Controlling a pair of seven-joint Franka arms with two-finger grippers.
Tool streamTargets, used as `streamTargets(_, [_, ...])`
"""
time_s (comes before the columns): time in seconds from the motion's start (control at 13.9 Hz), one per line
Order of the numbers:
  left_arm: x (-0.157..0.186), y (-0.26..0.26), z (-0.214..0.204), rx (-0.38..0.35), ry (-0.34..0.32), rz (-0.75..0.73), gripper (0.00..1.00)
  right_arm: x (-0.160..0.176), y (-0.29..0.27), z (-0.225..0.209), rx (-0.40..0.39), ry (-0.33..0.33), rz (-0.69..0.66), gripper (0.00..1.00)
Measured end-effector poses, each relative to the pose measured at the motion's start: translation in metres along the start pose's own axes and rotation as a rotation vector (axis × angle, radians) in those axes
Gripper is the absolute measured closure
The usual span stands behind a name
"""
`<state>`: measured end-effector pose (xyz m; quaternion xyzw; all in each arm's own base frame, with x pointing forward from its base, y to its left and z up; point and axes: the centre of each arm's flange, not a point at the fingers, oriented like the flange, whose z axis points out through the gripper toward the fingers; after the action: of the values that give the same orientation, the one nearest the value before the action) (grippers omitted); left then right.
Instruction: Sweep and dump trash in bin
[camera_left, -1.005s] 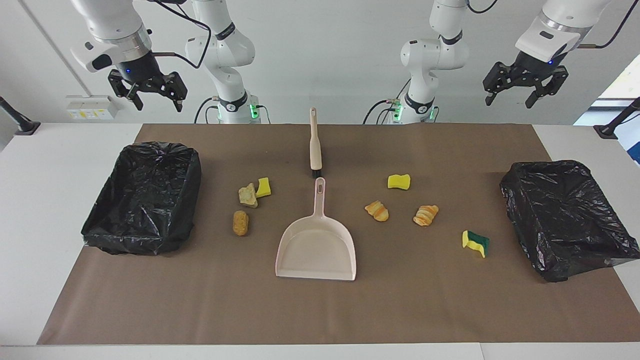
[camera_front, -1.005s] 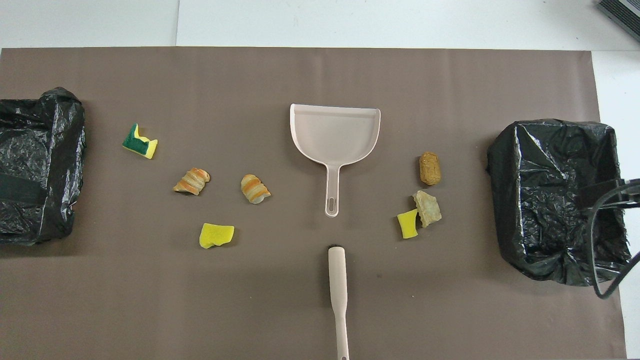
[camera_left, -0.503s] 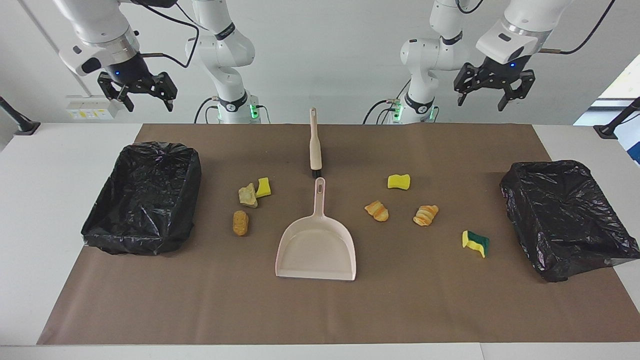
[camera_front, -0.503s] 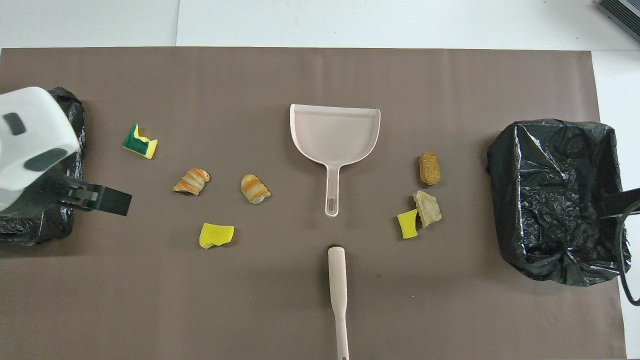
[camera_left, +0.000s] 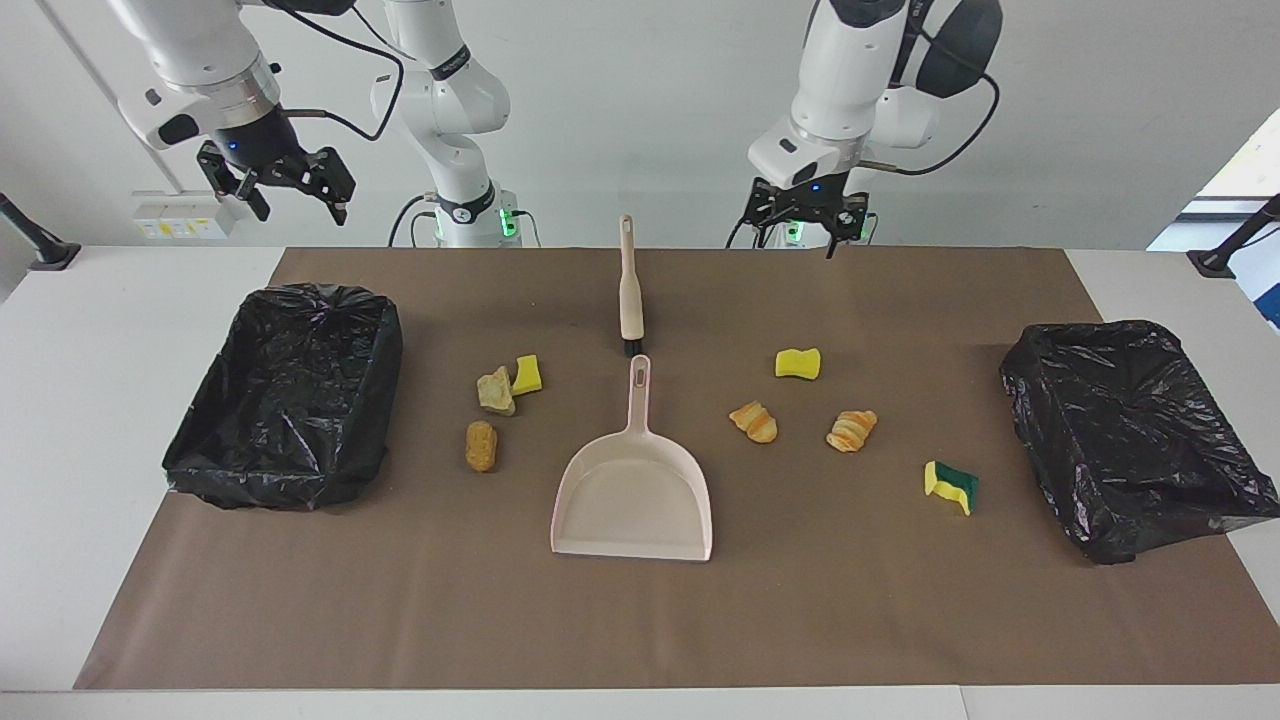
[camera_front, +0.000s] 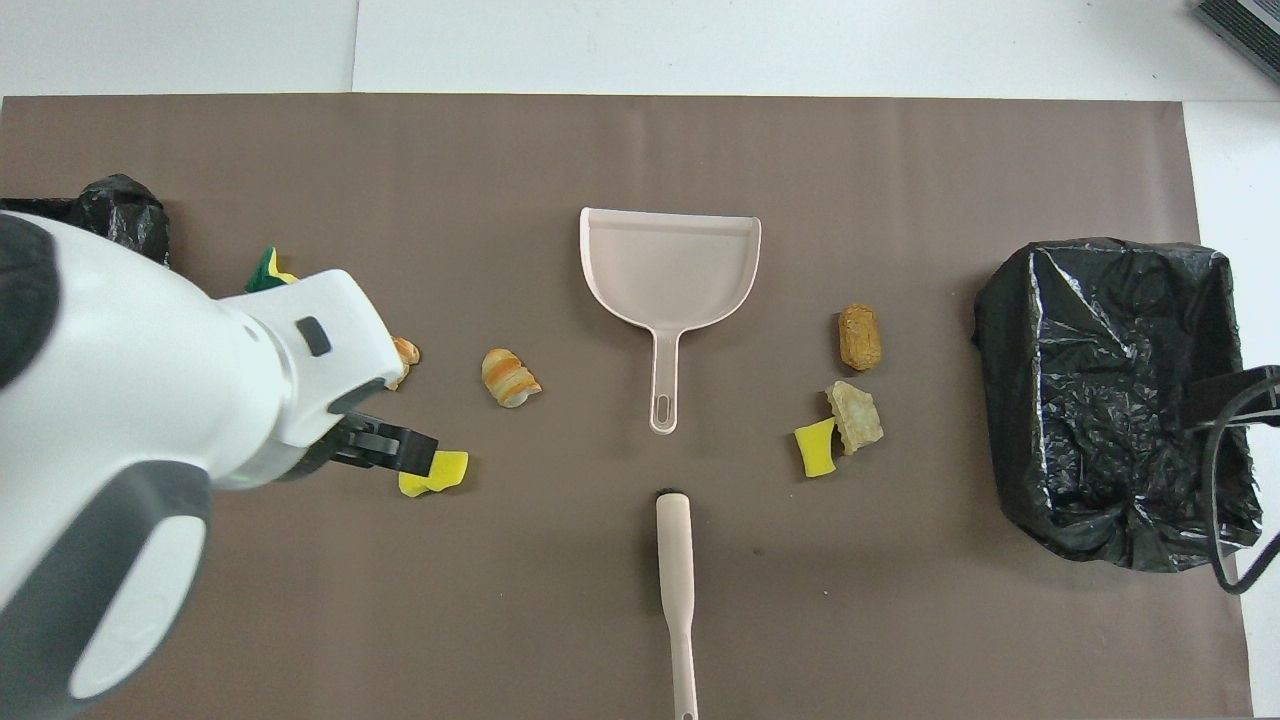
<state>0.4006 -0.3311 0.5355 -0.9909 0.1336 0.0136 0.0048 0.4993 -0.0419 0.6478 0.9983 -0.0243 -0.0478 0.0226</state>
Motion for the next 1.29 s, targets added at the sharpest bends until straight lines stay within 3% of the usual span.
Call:
streamTargets(0.65, [-0.105,0.170,0.130,-0.026,0.034,-0.073,0.00,0.000,-0.004,0.000,-0.002,-0.004,-0.006,0.00])
streamTargets(0.93, [-0.128,0.189,0.151,-0.007,0.017,-0.059,0.02,0.005,-0.036,-0.003,-0.011,-0.041,0.023,0.00])
streamTargets(1.29, [-0.144,0.194,0.183,0.012,0.001,-0.055,0.19,0.046,-0.126,0.026,0.012,-0.069,0.080,0.00])
